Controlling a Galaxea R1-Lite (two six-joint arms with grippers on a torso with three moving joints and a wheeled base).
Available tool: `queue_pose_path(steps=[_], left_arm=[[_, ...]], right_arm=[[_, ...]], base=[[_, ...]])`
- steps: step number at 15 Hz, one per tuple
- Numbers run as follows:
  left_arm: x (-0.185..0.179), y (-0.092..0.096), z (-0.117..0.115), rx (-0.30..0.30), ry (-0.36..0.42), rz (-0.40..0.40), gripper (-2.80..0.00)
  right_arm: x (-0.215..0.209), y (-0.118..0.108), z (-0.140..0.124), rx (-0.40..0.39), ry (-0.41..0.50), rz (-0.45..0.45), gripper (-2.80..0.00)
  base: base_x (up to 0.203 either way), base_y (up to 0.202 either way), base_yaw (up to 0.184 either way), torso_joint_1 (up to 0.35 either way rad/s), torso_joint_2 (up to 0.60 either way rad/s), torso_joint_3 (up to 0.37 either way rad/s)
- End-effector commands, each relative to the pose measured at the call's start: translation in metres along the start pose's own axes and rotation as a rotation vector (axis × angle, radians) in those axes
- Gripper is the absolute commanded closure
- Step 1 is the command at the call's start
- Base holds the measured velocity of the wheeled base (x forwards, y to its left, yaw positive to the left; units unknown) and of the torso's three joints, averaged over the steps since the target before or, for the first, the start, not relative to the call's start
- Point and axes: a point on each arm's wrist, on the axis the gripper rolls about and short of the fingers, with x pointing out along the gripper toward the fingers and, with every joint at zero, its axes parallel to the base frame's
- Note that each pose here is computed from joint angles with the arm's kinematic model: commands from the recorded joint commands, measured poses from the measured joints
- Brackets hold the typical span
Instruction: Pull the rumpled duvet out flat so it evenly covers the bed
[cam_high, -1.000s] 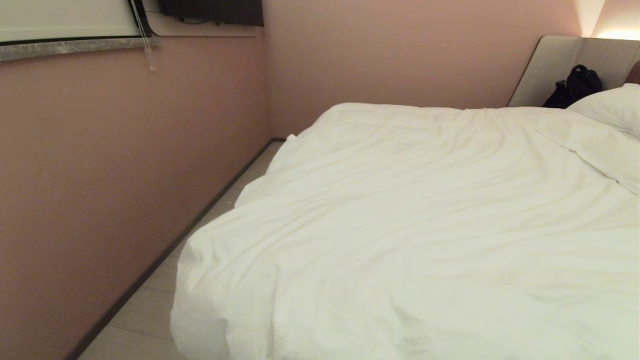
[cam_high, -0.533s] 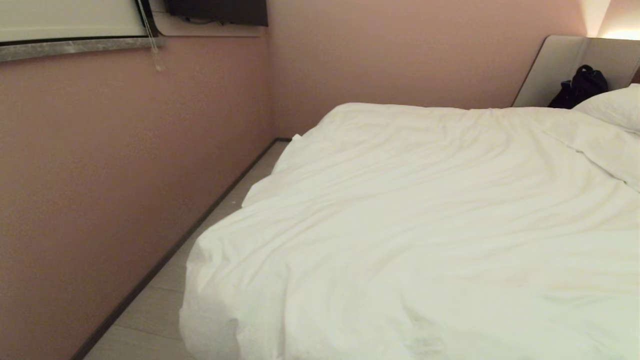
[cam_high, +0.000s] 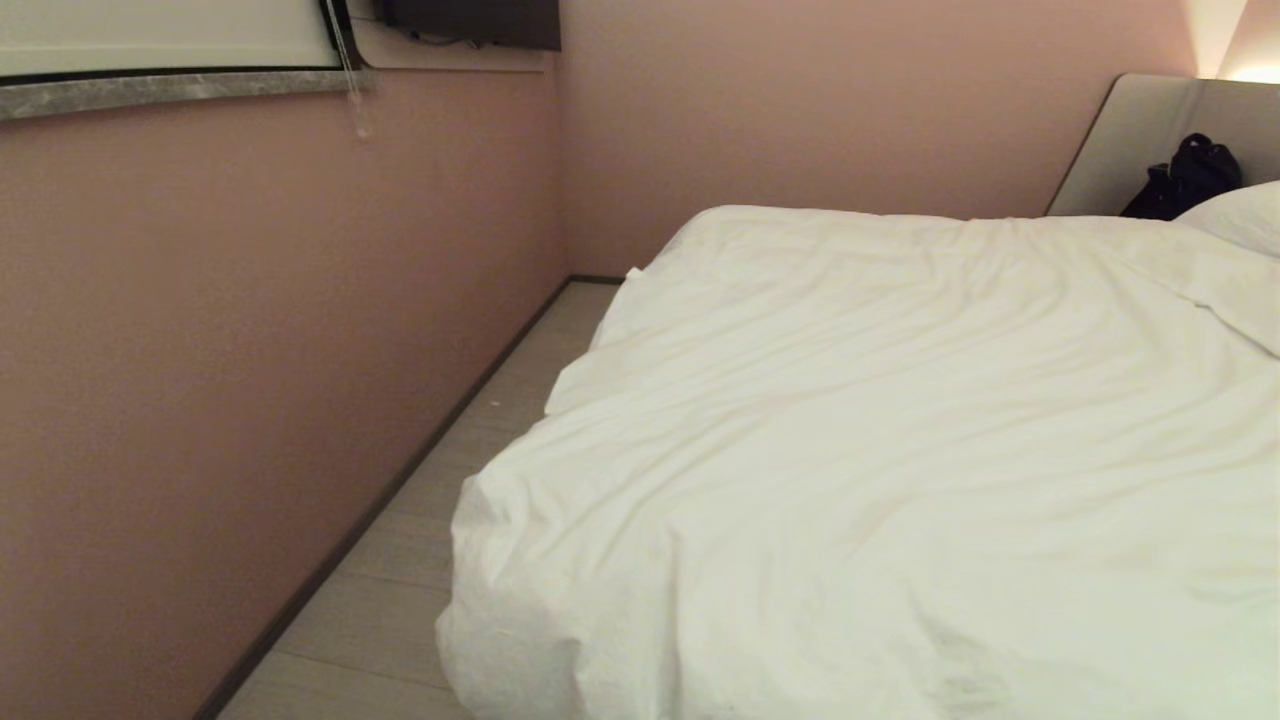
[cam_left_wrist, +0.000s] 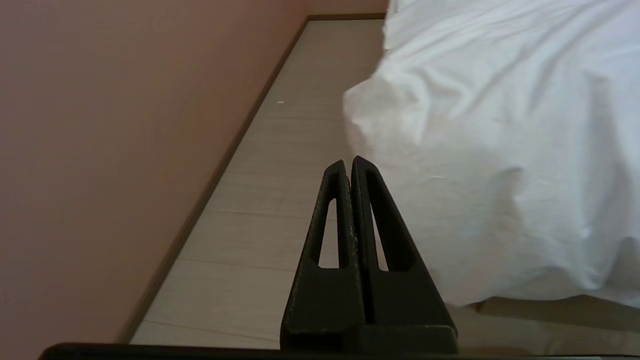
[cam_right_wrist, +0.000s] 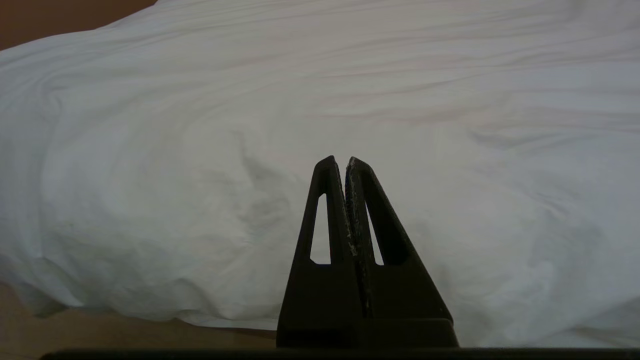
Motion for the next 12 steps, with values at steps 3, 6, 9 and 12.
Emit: queue_pose_path(steps=[3, 6, 9, 12], left_arm=[[0.0000, 0.0000, -0.0002, -0.001, 0.002, 0.001, 0.00], [0.0000, 0.0000, -0.0001, -0.001, 0.002, 0.000, 0.00], [0.0000, 0.0000, -0.0002, -0.001, 0.002, 0.001, 0.00], [0.0000, 0.0000, -0.0002, 0.000, 0.002, -0.001, 0.00]], right_arm=[[0.0000, 0.0000, 0.0002, 0.000, -0.003, 0.001, 0.00], [0.0001, 0.0000, 0.0002, 0.000, -0.001, 0.001, 0.00], [0.0000, 0.0000, 0.0002, 0.000, -0.003, 0.001, 0.00], [0.0000, 0.0000, 0.0002, 0.000, -0.002, 0.001, 0.00]], base=[[0.000, 0.197, -0.001, 0.001, 0.00, 0.004], [0.000, 0.196, 0.003, 0.000, 0.00, 0.003], [0.000, 0.197, 0.000, 0.002, 0.00, 0.002], [0.000, 0.196, -0.001, 0.003, 0.00, 0.001]])
